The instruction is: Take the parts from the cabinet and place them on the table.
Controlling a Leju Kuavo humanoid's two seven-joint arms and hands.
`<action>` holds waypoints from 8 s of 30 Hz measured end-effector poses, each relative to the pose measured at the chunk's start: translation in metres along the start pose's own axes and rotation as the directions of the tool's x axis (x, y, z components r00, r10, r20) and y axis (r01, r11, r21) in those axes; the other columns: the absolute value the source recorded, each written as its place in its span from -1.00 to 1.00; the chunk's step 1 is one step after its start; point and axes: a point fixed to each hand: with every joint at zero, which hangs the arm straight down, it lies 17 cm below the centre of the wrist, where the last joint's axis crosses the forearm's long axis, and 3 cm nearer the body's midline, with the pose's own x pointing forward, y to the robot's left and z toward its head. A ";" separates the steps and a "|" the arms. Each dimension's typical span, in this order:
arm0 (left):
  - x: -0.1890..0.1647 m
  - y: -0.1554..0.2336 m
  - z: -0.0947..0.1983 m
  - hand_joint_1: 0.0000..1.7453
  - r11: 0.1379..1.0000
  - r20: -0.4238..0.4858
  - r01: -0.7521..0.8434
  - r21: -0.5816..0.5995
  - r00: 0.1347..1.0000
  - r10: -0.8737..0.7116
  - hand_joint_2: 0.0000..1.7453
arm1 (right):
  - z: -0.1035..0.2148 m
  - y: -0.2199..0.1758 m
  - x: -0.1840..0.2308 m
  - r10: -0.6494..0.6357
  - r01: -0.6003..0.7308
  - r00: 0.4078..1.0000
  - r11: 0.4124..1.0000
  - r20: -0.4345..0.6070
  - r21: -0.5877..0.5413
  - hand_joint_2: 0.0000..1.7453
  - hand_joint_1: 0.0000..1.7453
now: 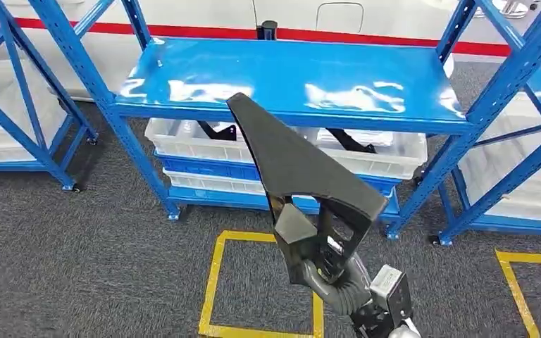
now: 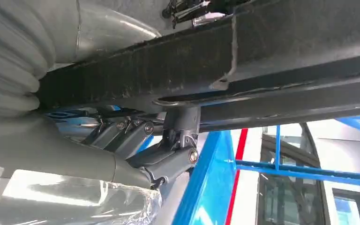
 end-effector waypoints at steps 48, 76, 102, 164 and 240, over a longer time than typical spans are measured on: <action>0.001 -0.007 0.002 -1.00 0.998 0.018 -0.013 -0.055 1.000 0.014 1.00 | -0.026 0.031 0.063 0.026 -0.049 0.979 0.992 0.200 0.113 1.00 0.96; -0.006 -0.033 0.012 -1.00 0.980 -0.003 -0.044 -0.192 0.999 0.045 1.00 | -0.038 0.064 0.062 -0.002 -0.043 0.980 0.974 0.201 0.223 1.00 0.96; 0.011 -0.025 0.004 -1.00 0.979 0.056 0.034 -0.199 0.998 -0.023 1.00 | -0.033 0.063 0.063 0.011 -0.061 0.976 0.973 0.217 0.224 1.00 0.96; -0.009 -0.003 0.004 -1.00 0.995 0.014 -0.002 -0.095 1.000 0.004 1.00 | -0.048 0.073 0.095 -0.026 -0.058 0.960 0.956 0.279 0.289 1.00 0.96; 0.006 0.001 0.004 -1.00 0.997 0.105 0.008 -0.075 0.995 0.000 1.00 | -0.051 0.087 0.071 -0.033 -0.040 0.974 0.948 0.225 0.315 1.00 0.96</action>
